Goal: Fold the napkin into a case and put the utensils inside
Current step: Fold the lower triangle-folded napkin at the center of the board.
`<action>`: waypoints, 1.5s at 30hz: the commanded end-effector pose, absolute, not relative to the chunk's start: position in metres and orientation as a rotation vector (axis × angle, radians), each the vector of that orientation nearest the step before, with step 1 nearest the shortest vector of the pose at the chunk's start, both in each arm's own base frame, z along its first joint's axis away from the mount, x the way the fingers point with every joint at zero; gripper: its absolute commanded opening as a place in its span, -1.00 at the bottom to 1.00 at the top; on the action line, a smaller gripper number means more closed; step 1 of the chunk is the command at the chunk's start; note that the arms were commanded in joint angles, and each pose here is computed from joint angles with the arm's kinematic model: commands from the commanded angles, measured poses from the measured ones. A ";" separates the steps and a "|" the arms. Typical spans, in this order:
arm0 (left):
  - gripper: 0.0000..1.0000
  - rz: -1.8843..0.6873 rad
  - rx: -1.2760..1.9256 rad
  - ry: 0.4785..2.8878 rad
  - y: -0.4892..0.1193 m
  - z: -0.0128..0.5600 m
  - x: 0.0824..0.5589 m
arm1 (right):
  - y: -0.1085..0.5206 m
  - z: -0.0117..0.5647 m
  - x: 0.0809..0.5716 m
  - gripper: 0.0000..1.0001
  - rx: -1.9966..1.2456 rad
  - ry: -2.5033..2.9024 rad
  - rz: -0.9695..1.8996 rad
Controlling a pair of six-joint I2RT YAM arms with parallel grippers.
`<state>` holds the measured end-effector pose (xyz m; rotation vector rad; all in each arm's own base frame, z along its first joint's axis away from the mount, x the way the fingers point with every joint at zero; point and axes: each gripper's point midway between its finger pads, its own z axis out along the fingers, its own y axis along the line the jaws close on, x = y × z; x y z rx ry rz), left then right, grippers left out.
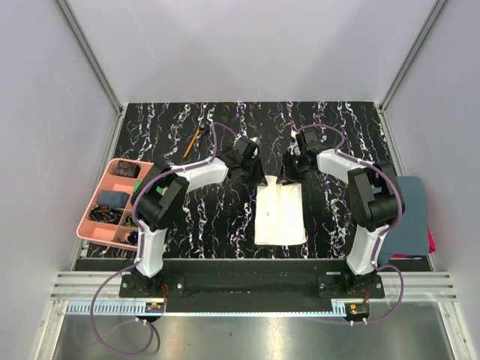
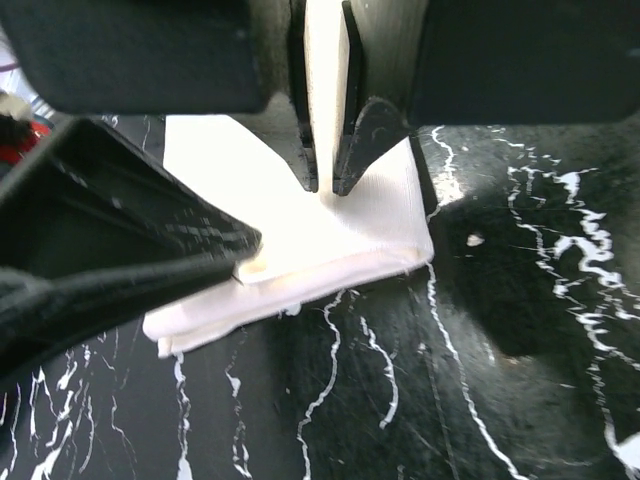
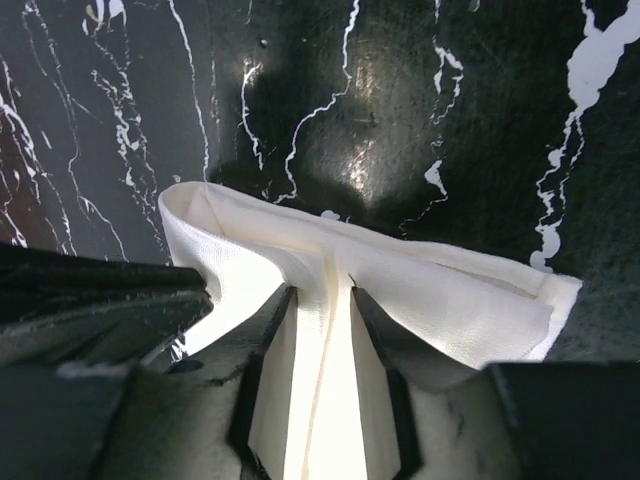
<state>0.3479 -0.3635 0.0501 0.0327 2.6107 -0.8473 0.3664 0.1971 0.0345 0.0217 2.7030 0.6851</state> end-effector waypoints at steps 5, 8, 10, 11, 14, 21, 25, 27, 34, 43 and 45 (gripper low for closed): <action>-0.74 -0.906 0.058 2.580 -0.376 0.056 0.349 | 0.195 0.043 0.385 -0.45 -0.007 2.665 0.624; -0.74 -0.903 0.053 2.581 -0.375 0.055 0.349 | 0.197 0.041 0.383 -0.47 -0.018 2.671 0.645; -0.74 -0.907 0.054 2.581 -0.377 0.056 0.349 | 0.199 0.039 0.384 -0.53 -0.021 2.672 0.655; -0.74 -0.902 0.060 2.577 -0.376 0.055 0.350 | 0.199 0.038 0.384 -0.64 -0.024 2.673 0.658; -0.70 -0.867 0.080 2.555 -0.374 0.064 0.352 | 0.200 0.034 0.385 -0.73 -0.030 2.682 0.659; -0.10 -0.763 0.251 2.453 -0.374 0.103 0.318 | 0.202 0.037 0.389 -0.96 -0.043 2.670 0.668; 0.09 -0.741 0.416 2.416 -0.384 0.109 0.274 | 0.205 0.038 0.388 -0.69 -0.043 2.673 0.704; 0.11 -0.730 0.494 2.388 -0.386 0.112 0.249 | 0.206 0.045 0.384 -0.45 -0.025 2.669 0.733; 0.17 -0.682 0.721 2.322 -0.392 0.110 0.195 | 0.212 0.078 0.357 0.11 0.025 2.660 0.852; 0.08 -0.489 0.790 2.368 -0.392 0.080 0.170 | 0.207 0.076 0.314 0.15 0.062 2.679 0.927; 0.07 -0.465 0.801 2.386 -0.392 0.076 0.166 | 0.207 0.072 0.306 0.12 0.070 2.688 0.951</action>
